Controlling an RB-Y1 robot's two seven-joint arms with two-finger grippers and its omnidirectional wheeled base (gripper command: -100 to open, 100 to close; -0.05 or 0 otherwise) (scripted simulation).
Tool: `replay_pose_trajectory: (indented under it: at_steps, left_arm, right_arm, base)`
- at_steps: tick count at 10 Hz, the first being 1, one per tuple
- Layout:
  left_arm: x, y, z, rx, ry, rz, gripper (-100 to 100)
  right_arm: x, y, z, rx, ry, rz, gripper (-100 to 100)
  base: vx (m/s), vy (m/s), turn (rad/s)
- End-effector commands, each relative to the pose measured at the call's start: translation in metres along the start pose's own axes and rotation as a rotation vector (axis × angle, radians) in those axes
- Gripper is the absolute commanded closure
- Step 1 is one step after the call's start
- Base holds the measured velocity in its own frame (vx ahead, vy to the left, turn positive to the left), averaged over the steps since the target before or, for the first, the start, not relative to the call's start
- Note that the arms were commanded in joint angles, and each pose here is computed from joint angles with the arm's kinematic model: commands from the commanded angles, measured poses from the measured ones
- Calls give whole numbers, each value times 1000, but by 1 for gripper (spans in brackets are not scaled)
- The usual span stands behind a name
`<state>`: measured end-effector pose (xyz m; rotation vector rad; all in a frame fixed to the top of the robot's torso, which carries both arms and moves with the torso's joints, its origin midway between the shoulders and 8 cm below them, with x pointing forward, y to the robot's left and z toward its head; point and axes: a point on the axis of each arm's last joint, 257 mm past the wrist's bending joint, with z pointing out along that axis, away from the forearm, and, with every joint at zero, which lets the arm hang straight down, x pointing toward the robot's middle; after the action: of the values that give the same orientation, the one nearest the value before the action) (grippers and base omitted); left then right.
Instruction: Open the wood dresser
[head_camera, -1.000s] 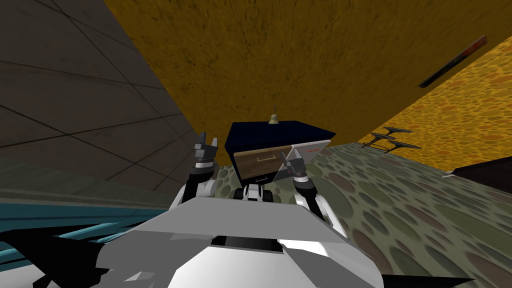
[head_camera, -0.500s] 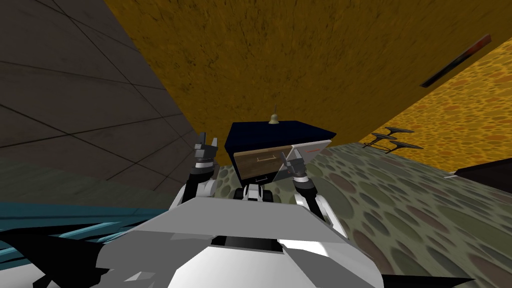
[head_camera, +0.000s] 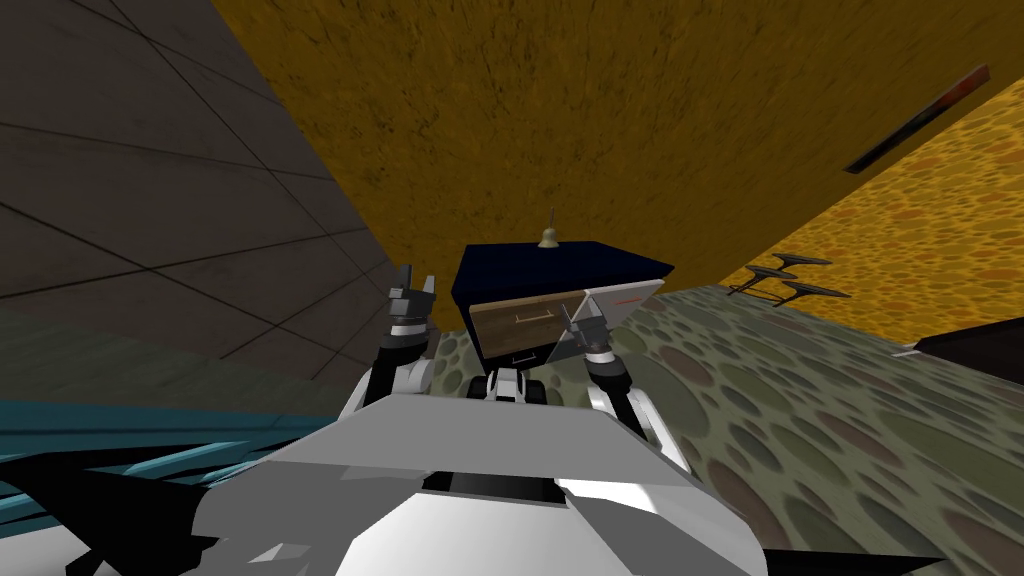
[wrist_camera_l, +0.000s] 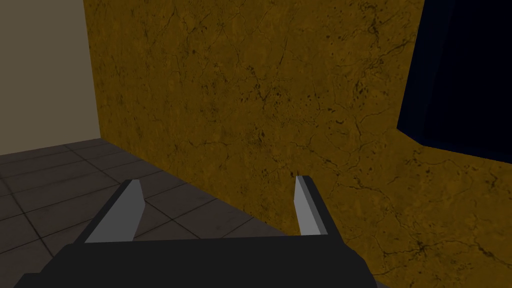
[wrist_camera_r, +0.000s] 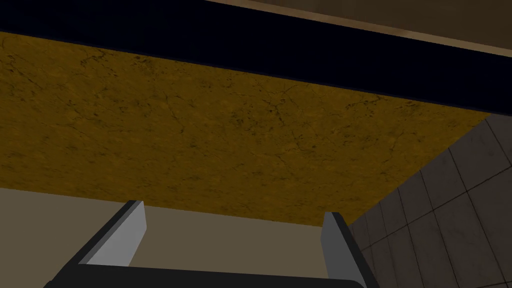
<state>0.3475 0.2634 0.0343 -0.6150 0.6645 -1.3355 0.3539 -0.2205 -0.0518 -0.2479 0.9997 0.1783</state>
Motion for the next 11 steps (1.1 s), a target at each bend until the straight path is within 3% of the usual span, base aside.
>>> replay_pose_trajectory:
  at_steps: [1, 11]
  left_arm:
    - [0, 0, 0, 0, 0, 0, 0]
    - [0, 0, 0, 0, 0, 0, 0]
  right_arm:
    - [9, 1, 1, -6, 17, -89, -100]
    - [53, 5, 7, -34, 95, -476, -100]
  base:
    - [-25, 42, -17]
    - [-26, 50, -18]
